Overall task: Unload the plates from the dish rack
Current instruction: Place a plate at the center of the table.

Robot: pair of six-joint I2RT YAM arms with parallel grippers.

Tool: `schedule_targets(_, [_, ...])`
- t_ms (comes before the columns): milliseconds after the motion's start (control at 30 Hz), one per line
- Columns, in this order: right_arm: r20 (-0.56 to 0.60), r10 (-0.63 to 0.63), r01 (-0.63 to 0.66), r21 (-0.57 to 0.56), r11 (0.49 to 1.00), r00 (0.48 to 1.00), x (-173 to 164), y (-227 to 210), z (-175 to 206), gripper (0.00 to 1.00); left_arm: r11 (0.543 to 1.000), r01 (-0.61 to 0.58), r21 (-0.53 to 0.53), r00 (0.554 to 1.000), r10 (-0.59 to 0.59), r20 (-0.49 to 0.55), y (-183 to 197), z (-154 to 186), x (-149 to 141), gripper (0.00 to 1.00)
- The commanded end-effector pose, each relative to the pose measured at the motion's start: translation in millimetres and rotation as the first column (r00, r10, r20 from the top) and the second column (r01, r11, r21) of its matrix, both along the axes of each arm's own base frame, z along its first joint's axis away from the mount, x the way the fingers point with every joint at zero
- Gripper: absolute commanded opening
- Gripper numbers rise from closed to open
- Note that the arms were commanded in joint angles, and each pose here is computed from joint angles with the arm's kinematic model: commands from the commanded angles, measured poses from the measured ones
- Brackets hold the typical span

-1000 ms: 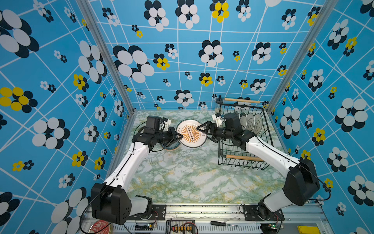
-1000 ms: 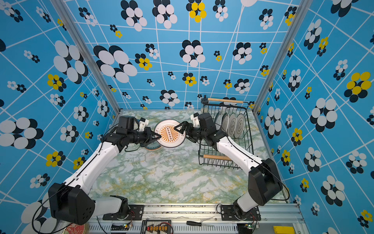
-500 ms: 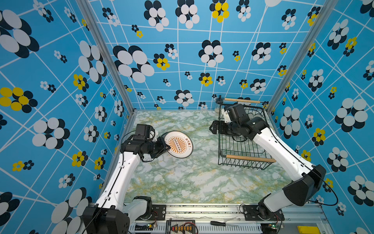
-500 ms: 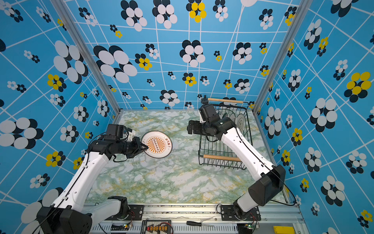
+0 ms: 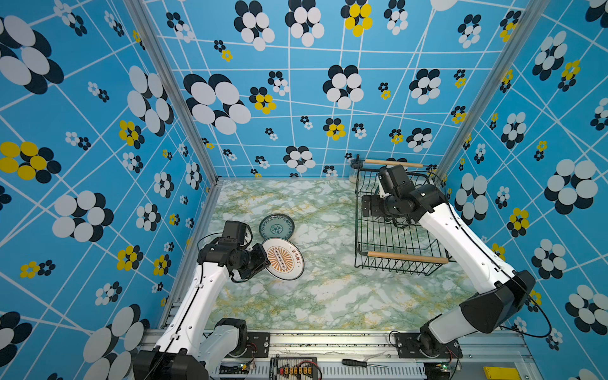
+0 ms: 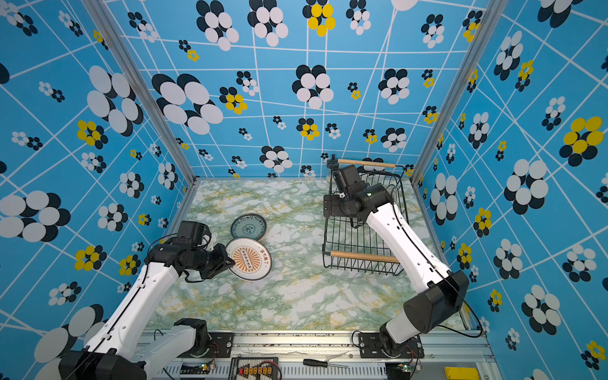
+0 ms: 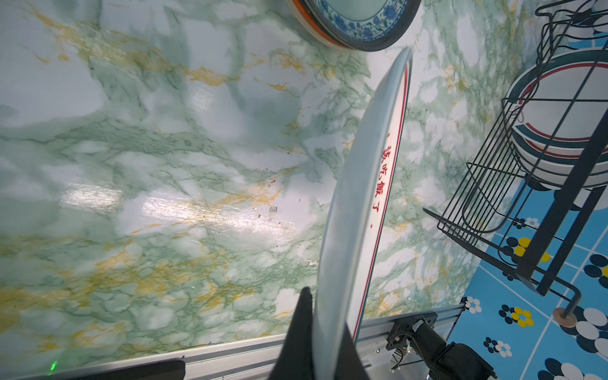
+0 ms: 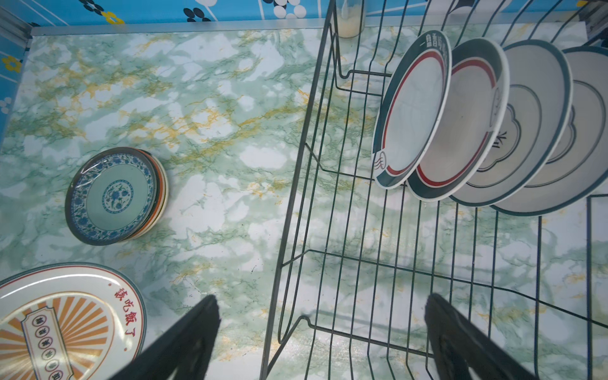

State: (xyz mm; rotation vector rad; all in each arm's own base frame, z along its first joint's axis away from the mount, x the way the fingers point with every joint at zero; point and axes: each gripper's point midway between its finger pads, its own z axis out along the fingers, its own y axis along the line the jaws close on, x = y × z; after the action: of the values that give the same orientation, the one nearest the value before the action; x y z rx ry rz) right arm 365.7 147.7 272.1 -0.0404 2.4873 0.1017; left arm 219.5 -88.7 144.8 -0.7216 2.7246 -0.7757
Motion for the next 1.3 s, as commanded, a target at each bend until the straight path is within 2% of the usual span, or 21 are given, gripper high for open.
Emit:
schedule_targets(0, [-0.015,-0.031,0.03,-0.037,0.999,0.999,-1.9,-19.6,-1.5,0.99,0.999,-0.031,-0.011,0.999,0.032,0.029,2.1,-5.0,1.6,0.0])
schedule_targets(267, [-0.041,-0.028,0.028,-0.021,0.999,0.999,0.1,-20.2,-17.0,0.99,0.998,-0.049,-0.03,0.998,0.049,0.029,0.9,-21.1,-0.9,0.0])
schedule_targets(533, [-0.061,0.005,0.0,0.071,0.998,0.998,6.1,-0.9,-25.4,0.99,0.996,-0.071,-0.045,0.997,0.071,0.003,-0.1,-41.5,-2.3,0.0])
schedule_targets(967, [-0.071,0.002,0.004,0.074,0.997,0.997,9.9,-1.4,-30.4,0.99,0.997,-0.068,-0.044,0.998,0.068,-0.017,-0.7,-57.6,-2.6,0.0])
schedule_targets(1267, [-0.067,0.004,0.001,0.077,0.997,0.998,9.7,-3.1,-28.3,0.99,0.997,-0.068,-0.039,0.997,0.067,-0.035,-0.4,-65.7,-3.6,0.04])
